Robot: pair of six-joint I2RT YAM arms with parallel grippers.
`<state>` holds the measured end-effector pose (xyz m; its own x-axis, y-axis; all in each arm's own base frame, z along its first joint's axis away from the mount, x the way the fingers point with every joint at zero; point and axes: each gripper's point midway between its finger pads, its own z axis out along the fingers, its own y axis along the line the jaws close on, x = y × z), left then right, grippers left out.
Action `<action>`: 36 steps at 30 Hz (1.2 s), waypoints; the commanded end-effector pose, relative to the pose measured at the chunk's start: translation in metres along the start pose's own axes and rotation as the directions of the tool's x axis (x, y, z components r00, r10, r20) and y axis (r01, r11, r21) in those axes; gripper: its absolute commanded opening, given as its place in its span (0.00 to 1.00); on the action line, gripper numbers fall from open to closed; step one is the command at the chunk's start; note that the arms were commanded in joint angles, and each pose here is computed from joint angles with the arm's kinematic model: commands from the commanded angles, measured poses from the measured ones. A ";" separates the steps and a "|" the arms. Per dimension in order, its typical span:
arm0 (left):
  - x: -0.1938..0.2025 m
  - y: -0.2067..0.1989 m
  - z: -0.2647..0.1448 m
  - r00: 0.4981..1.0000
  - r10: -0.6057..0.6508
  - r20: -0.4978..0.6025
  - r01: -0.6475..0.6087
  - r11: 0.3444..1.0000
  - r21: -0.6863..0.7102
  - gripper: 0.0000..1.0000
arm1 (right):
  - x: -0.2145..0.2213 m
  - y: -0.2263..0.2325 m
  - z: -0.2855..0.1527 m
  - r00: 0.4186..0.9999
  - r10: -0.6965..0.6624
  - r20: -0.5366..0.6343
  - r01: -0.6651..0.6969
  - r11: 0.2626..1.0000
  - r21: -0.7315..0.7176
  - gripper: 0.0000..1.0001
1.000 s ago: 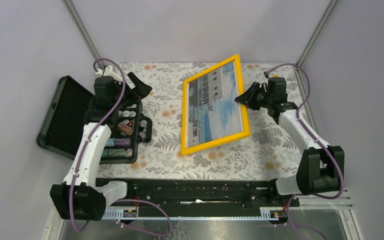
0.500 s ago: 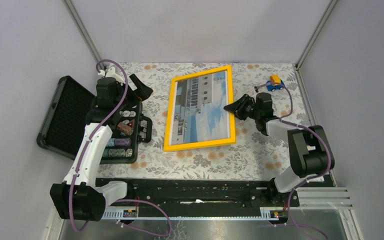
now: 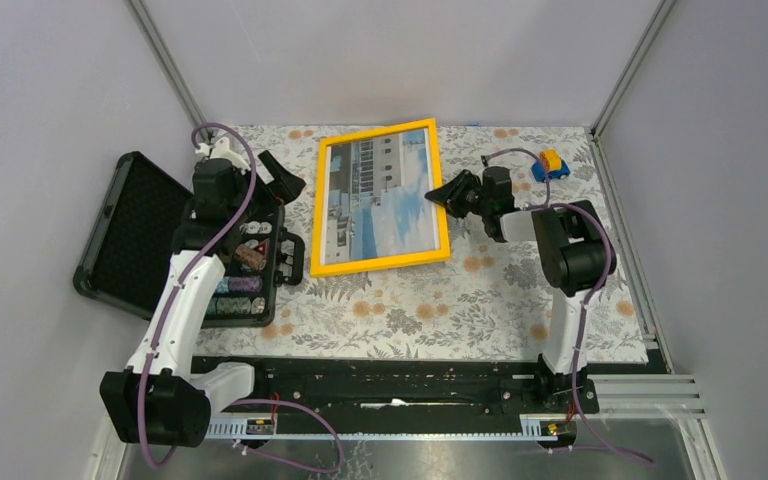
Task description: Put the photo into the frame
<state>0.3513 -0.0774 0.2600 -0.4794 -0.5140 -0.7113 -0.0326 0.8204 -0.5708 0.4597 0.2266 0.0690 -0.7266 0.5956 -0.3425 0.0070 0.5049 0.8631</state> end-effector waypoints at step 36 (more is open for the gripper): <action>0.024 -0.131 -0.037 0.983 0.184 0.026 -0.176 0.881 0.440 0.99 | 0.008 0.111 -0.272 0.717 -0.696 -0.030 0.659 0.663 0.355 1.00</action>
<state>0.3241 -0.1709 0.2668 -0.5500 -0.3319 -0.7663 0.3079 0.7724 -0.5556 0.3030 0.1407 0.2556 -0.5625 0.1037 -0.8203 -0.2275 0.9344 0.2742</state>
